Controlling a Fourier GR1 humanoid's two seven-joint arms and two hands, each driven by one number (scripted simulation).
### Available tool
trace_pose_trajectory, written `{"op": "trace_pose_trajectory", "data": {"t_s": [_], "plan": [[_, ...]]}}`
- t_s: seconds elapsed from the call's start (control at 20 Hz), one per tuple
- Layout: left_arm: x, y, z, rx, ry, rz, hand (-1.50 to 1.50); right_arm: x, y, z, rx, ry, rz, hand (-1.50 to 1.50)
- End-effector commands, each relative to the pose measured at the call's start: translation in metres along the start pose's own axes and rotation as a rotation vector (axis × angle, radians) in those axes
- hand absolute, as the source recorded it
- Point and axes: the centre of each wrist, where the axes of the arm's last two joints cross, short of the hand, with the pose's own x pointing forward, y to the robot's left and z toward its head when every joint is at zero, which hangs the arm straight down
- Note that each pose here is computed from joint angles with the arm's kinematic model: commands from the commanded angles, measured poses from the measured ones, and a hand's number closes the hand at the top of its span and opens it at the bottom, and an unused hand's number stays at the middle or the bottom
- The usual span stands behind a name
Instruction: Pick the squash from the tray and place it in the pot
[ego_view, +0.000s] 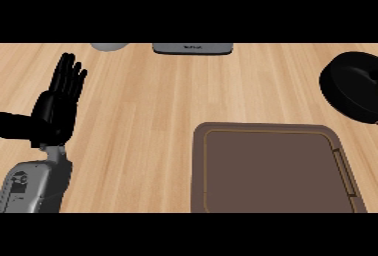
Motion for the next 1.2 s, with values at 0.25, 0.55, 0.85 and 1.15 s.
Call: {"op": "trace_pose_trajectory", "data": {"t_s": [0.25, 0.55, 0.85, 1.15], "plan": [[0.006, 0.007, 0.004, -0.004, -0.004, -0.005, 0.00, -0.008, -0.005, -0.016, -0.037, -0.171, -0.194, -1.50], [0.002, 0.009, 0.000, 0.008, 0.013, -0.003, 0.00, 0.017, -0.016, -0.002, -0.118, -0.101, -0.456, -1.50], [-0.008, 0.000, 0.002, 0.025, 0.001, -0.019, 0.00, 0.001, -0.013, 0.002, -0.199, -0.040, -0.663, -1.50], [-0.010, 0.018, 0.010, 0.032, 0.028, -0.018, 0.00, -0.050, -0.030, -0.013, -0.255, -0.072, -0.738, -1.50]]}}
